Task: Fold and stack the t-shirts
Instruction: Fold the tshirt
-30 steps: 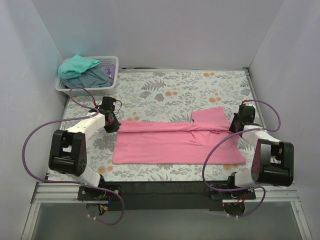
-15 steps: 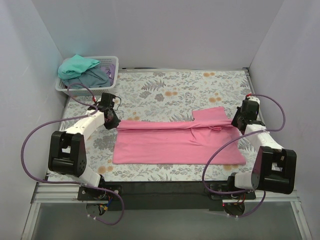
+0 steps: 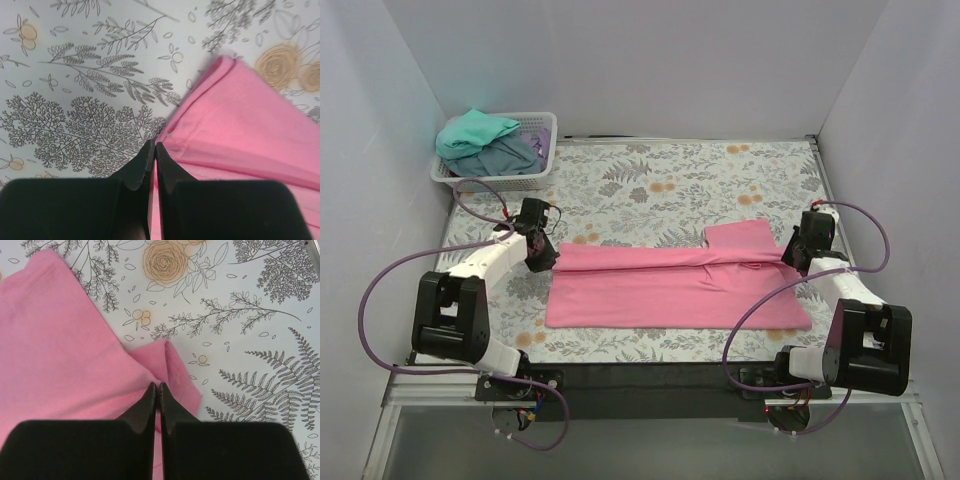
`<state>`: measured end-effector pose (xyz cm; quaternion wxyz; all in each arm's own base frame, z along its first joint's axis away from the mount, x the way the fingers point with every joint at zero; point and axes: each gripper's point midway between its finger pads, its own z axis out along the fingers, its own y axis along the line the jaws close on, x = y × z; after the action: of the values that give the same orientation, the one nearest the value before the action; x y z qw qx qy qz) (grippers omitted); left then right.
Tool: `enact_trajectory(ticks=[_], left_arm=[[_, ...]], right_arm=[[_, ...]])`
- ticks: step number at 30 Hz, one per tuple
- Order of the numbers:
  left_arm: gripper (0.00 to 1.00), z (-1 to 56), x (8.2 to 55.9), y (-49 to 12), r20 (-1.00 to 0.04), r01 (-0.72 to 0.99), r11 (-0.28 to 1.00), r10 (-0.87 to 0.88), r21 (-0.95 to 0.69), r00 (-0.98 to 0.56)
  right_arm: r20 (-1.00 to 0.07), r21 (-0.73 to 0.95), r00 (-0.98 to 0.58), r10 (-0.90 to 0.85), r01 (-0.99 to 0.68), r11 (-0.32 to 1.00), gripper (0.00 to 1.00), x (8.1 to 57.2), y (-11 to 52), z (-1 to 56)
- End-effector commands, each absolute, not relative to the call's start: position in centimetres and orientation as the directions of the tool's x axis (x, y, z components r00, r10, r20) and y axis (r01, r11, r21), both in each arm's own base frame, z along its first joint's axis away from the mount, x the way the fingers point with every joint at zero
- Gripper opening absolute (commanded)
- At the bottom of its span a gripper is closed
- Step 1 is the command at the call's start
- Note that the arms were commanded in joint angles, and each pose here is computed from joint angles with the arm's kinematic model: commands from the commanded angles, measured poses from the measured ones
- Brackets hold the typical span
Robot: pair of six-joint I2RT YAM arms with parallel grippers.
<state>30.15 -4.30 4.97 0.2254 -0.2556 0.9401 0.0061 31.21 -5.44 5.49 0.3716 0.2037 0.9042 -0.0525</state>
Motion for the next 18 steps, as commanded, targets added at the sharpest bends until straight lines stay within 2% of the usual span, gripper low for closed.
enact_trajectory(ticks=[1, 8, 11, 15, 18], left_arm=[[0.0, 4.0, 29.3, -3.7, -0.419, -0.507, 0.858, -0.491, -0.081, -0.764], [0.0, 2.8, 28.4, -3.8, -0.389, -0.508, 0.859, -0.493, -0.072, -0.778], [0.0, 2.9, 28.5, -3.9, -0.393, -0.504, 0.86, -0.491, -0.079, -0.777], [0.16, 3.7, 29.0, -3.9, -0.417, -0.495, 0.864, -0.485, -0.093, -0.769], [0.33, 4.9, 29.7, -4.2, -0.448, -0.485, 0.865, -0.487, -0.127, -0.75]], right_arm=[[-0.693, 0.025, -0.633, 0.344, 0.455, 0.89, 0.06, 30.8, -6.5, 4.9], [-0.662, 0.03, -0.659, 0.357, 0.453, 0.891, 0.07, 30.4, -6.2, 3.9], [-0.656, 0.037, -0.662, 0.363, 0.452, 0.891, 0.23, 30.3, -6.0, 4.0], [-0.66, 0.057, -0.643, 0.389, 0.473, 0.879, 0.35, 30.2, -5.9, 5.1], [-0.705, 0.089, -0.593, 0.389, 0.47, 0.878, 0.38, 30.9, -5.8, 7.3]])
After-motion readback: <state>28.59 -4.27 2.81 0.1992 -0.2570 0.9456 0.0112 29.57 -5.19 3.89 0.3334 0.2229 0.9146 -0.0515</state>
